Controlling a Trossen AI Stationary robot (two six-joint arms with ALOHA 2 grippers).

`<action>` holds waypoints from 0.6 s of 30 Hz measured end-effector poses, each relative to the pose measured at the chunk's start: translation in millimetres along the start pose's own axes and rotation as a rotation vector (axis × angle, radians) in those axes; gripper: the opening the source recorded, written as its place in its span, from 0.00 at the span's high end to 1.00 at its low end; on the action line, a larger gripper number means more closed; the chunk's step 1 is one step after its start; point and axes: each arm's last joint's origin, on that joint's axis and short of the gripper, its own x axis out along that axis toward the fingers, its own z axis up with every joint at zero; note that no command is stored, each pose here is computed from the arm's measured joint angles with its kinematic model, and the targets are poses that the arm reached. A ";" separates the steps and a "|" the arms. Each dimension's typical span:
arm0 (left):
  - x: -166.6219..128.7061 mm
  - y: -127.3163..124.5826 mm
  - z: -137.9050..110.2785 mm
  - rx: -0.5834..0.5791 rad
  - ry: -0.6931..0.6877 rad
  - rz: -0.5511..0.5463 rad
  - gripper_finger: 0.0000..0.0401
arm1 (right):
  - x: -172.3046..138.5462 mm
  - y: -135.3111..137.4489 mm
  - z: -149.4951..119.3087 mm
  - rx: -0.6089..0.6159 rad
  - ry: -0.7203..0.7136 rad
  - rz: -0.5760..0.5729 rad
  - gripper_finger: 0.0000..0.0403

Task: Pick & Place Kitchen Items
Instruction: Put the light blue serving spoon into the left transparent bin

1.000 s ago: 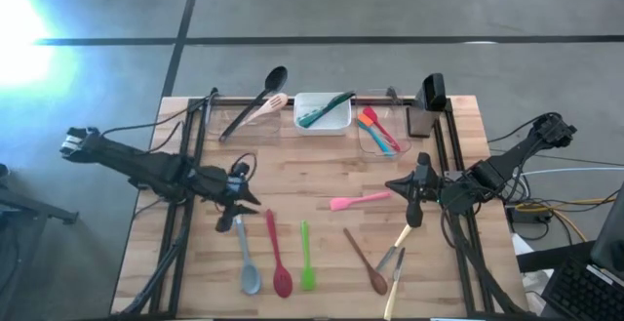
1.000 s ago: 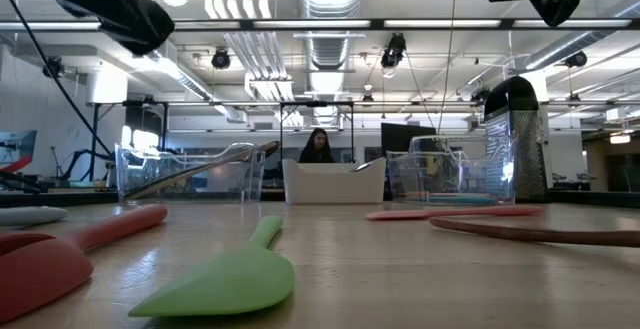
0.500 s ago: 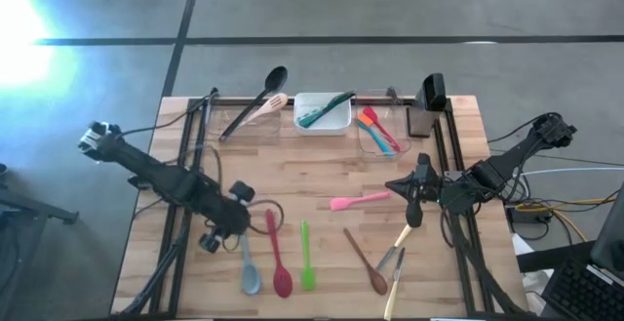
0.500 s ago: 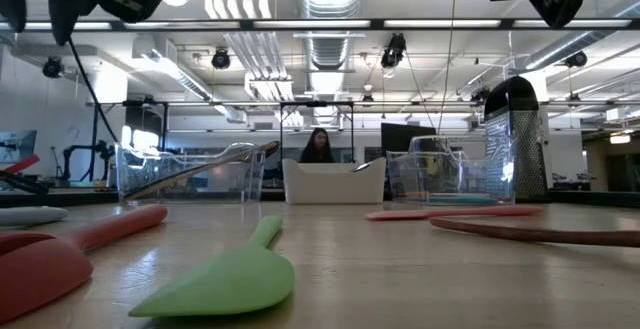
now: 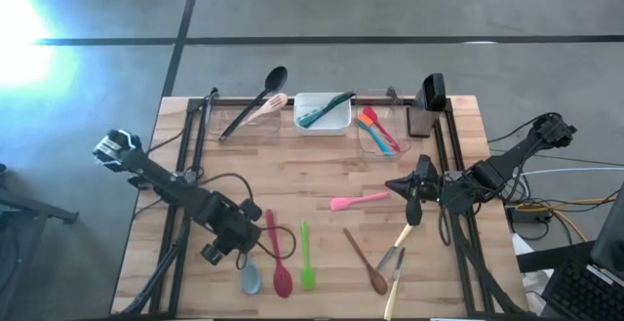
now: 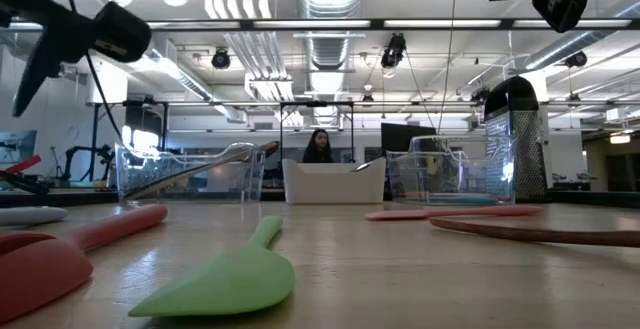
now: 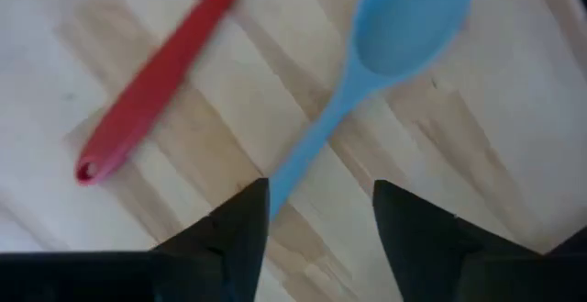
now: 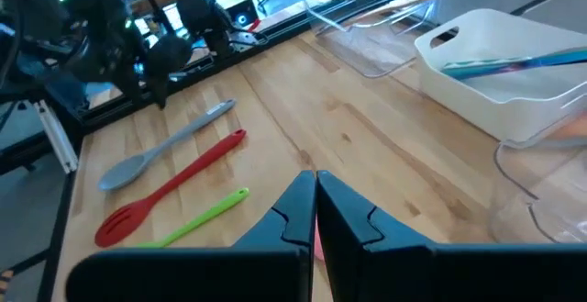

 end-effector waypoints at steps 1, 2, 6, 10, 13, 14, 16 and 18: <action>3.8 -1.1 0.7 0.028 0.013 -0.003 0.49 | -0.1 0.0 0.1 0.000 -0.006 -0.006 0.98; 8.0 -2.1 1.3 0.055 0.026 -0.004 0.48 | 0.0 -0.1 0.2 -0.001 -0.008 -0.009 0.98; 25.6 -4.3 3.1 0.126 0.086 -0.005 0.46 | -0.1 -0.1 0.3 0.000 -0.009 -0.008 0.98; 43.5 -5.0 4.8 0.185 0.134 0.001 0.46 | -0.1 -0.1 0.3 -0.001 -0.010 -0.009 0.98; 54.2 -5.5 5.5 0.230 0.160 0.007 0.47 | -0.1 -0.1 0.3 -0.001 -0.010 -0.009 0.98; 57.6 -5.6 5.3 0.241 0.167 0.011 0.48 | -0.1 -0.1 0.3 -0.002 -0.010 -0.009 0.98; 63.7 -5.1 6.4 0.266 0.158 0.021 0.49 | -0.1 -0.1 0.3 -0.002 -0.010 -0.009 0.98; 68.8 -5.1 7.7 0.284 0.129 0.028 0.49 | -0.1 -0.2 0.3 -0.003 -0.010 -0.009 0.98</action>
